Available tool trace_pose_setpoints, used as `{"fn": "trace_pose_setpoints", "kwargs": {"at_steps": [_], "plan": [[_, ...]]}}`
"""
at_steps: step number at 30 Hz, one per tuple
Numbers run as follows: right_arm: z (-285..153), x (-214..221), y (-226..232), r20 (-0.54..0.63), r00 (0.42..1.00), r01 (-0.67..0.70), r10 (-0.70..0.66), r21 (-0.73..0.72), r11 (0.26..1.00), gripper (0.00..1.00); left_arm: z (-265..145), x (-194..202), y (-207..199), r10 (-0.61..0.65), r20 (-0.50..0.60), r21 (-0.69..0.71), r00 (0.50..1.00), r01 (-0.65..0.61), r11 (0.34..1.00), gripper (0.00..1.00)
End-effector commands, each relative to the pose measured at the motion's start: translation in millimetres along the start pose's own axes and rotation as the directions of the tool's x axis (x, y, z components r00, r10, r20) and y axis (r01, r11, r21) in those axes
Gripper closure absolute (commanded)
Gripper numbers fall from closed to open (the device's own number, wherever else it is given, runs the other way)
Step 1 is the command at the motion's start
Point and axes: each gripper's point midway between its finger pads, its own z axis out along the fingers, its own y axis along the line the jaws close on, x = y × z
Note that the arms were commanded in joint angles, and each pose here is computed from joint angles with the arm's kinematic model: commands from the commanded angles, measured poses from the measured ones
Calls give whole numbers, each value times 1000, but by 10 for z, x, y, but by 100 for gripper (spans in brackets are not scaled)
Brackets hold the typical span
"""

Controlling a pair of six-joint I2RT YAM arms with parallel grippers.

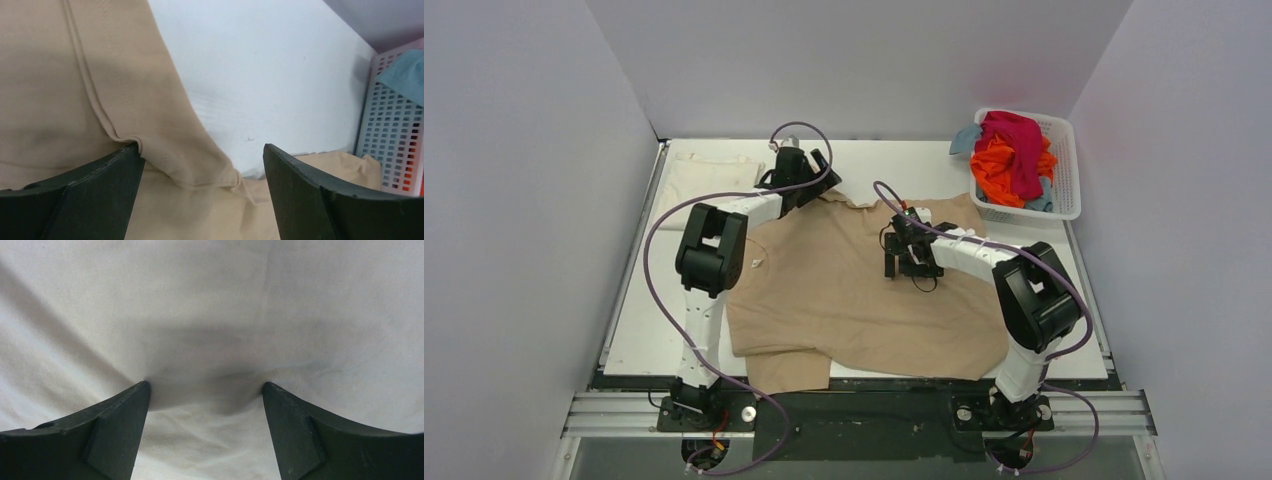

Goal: Fold and stack the t-shirts
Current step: Flatten out the tshirt

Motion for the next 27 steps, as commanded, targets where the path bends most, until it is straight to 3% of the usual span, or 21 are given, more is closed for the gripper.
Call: {"fn": "trace_pose_setpoints", "kwargs": {"at_steps": [1, 6, 10, 12, 14, 17, 27], "plan": [[220, 441, -82, -159, 987, 34, -31, 18, 999, 23, 64, -389, -401, -31, 84, 134, 996, 19, 991, 3], [251, 440, -98, -165, 986, 37, -33, 24, 999, 23, 48, -426, -559, -47, 85, 179, 995, 31, 983, 3], [256, 421, -143, -165, 986, 21, -15, 31, 999, 23, 230, -316, -453, -33, 46, 133, 998, 27, 991, 3], [250, 413, -166, -162, 987, 15, -10, 34, 999, 23, 280, -206, -375, -26, 6, 97, 1000, 26, 995, 9], [242, 413, -191, -160, 987, 8, -2, 38, 999, 23, 278, -94, -284, -2, -22, 43, 1000, 3, 999, 15], [224, 386, -202, -150, 989, 0, 6, 38, 999, 23, 211, 45, -71, 58, -38, -103, 998, -61, 993, 17], [208, 366, -207, -138, 990, -5, 10, 38, 999, 23, 44, -99, 230, 115, -20, -357, 993, -115, 927, 29]]}}
